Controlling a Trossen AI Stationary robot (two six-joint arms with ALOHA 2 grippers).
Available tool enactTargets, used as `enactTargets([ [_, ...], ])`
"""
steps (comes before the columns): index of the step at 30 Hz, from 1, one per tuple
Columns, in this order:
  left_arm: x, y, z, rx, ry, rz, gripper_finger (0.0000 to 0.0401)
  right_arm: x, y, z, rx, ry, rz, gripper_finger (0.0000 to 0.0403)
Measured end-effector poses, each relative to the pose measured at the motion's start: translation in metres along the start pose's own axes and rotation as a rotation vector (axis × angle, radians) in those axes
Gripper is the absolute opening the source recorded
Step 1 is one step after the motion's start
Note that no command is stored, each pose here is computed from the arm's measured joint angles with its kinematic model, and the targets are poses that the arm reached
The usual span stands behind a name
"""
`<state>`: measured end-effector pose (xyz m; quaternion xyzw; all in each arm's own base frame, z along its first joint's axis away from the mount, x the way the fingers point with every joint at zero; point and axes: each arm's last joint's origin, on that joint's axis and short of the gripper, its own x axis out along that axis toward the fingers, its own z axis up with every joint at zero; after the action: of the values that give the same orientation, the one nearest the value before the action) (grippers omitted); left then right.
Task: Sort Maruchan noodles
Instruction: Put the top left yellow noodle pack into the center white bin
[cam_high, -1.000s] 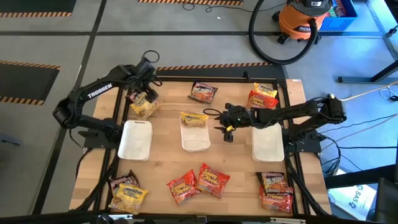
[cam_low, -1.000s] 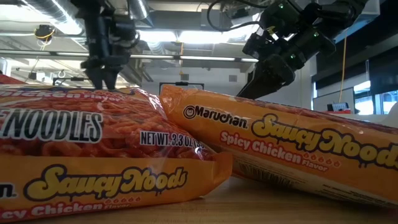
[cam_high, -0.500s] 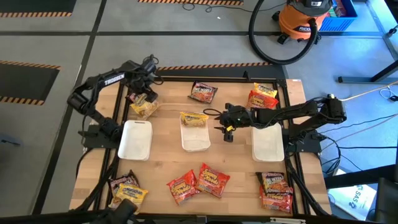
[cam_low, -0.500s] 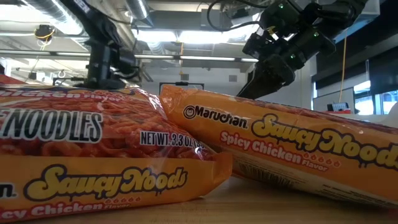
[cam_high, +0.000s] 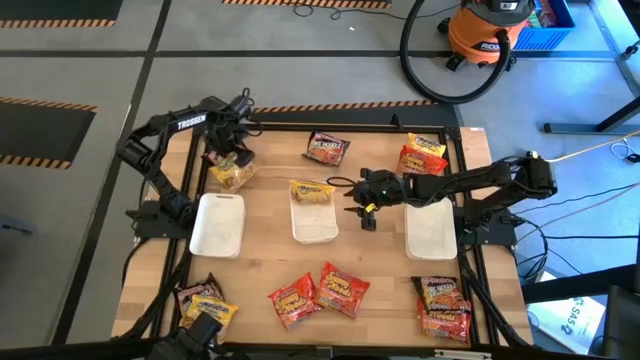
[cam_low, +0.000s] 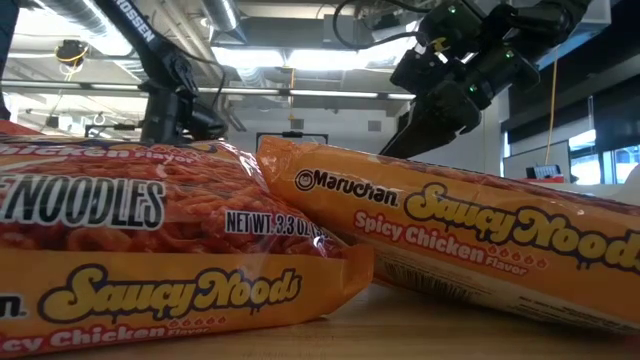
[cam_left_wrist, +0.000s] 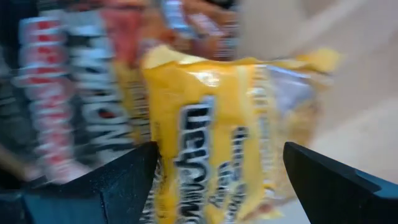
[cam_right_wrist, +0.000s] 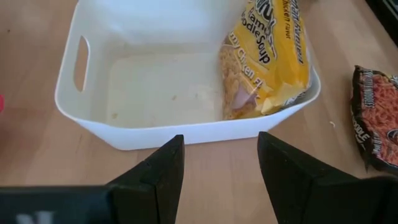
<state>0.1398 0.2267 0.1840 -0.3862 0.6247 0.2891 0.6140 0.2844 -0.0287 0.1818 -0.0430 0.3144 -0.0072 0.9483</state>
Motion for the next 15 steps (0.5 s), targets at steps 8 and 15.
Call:
enactTargets([
  [8,-0.001,-0.006,0.000,0.059,-0.013,-0.203,0.0327,0.000,0.000,0.000,0.000,-0.001,-0.001,0.0182],
  [15,0.014,-0.014,-0.005,0.122,0.008,-0.112,0.0297,0.000,0.000,0.000,0.000,-0.001,-0.001,0.0182],
])
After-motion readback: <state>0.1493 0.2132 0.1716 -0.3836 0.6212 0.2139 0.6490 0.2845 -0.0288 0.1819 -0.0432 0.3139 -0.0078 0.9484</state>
